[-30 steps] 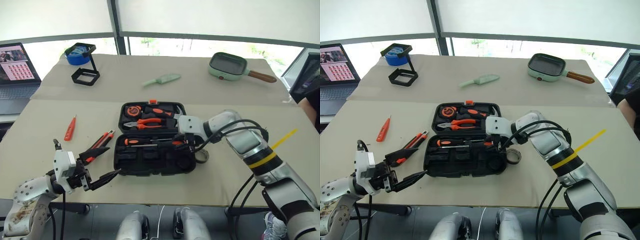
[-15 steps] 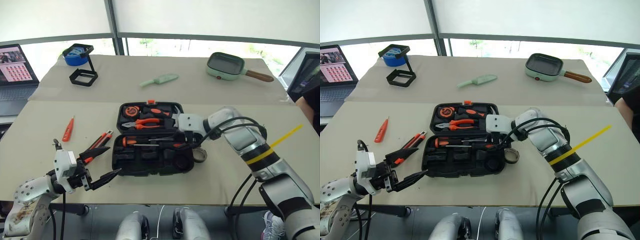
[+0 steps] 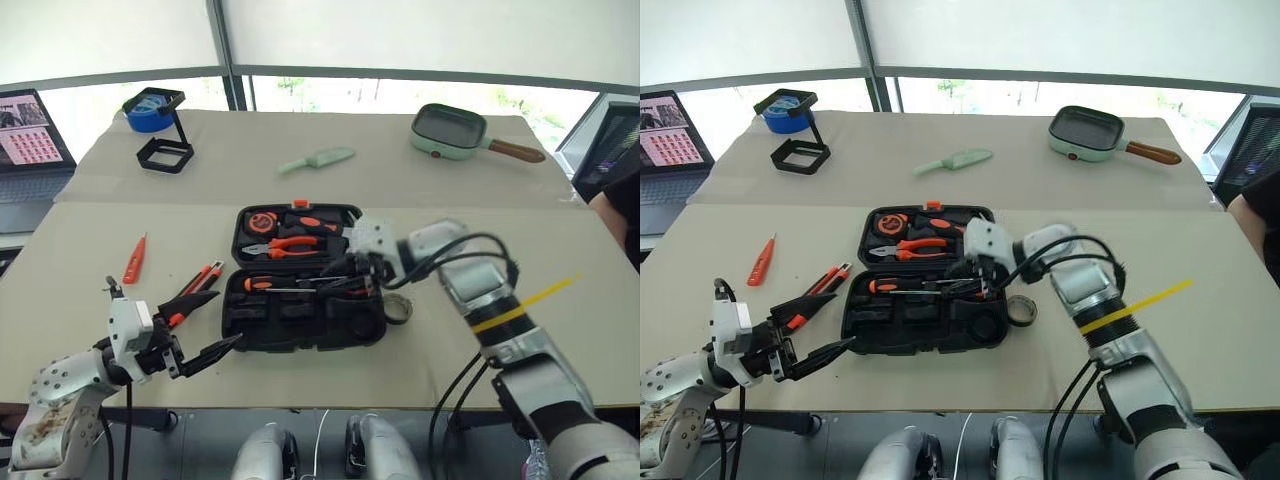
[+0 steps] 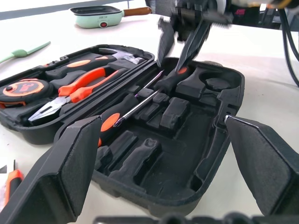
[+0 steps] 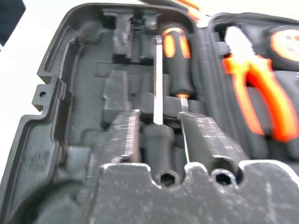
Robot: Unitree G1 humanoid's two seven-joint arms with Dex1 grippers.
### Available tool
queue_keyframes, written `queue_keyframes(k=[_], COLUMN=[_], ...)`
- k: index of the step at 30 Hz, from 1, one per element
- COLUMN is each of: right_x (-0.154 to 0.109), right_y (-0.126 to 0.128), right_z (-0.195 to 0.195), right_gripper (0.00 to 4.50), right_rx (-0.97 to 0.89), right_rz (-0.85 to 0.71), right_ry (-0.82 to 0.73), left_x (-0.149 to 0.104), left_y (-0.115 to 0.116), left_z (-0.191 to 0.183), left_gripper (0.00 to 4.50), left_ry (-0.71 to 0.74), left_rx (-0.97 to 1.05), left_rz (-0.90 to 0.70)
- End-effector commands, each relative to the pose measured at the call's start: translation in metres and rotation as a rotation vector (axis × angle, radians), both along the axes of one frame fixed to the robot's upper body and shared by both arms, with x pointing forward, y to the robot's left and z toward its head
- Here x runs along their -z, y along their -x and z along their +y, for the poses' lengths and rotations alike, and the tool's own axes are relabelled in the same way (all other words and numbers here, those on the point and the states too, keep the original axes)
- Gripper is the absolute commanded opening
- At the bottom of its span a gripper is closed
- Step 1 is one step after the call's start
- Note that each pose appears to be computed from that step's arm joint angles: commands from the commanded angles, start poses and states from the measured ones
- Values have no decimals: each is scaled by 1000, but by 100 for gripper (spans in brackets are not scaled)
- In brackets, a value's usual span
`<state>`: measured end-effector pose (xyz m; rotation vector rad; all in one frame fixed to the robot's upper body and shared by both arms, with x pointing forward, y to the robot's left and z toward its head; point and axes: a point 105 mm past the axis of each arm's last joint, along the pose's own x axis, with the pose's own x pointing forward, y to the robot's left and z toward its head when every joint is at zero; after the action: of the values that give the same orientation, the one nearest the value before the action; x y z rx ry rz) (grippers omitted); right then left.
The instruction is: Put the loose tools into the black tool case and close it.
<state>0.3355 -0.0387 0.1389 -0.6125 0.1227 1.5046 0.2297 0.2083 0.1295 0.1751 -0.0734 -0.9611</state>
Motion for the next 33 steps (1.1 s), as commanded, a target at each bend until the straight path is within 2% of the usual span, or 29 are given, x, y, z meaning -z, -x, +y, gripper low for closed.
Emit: queue_keyframes(k=[1,6,15,17,21,22,25,33], right_x=[2,25,40,28,-22,-33,-62,-68], right_y=[-3,-10,-6,-9,-14,-15,-4,42], right_z=[4,-3,6,9,5,0,-29,-84], right_gripper=[5,5,5,5,5,47,136,404], right_rx=[5,61,31,31,42,51,101,226], right_rz=[-41,17,86,53,-52,-86,-85,-198], right_ry=[-2,95,141,90,-132,-184,-338,-586], left_x=[-6,-6,-5,-5,-3,-4,-4,6], left_y=[-1,-3,-7,-6,-2,-2,2,37], left_z=[0,2,5,7,24,32,73,160], left_gripper=[450,450,450,450,450,450,450,450], left_ry=[-11,-19,-6,-4,34,54,68,88], left_rx=[4,-15,-52,-64,-139,-183,-399,-877], left_rz=[-33,-37,-38,-37,-5,-5,-40,-32])
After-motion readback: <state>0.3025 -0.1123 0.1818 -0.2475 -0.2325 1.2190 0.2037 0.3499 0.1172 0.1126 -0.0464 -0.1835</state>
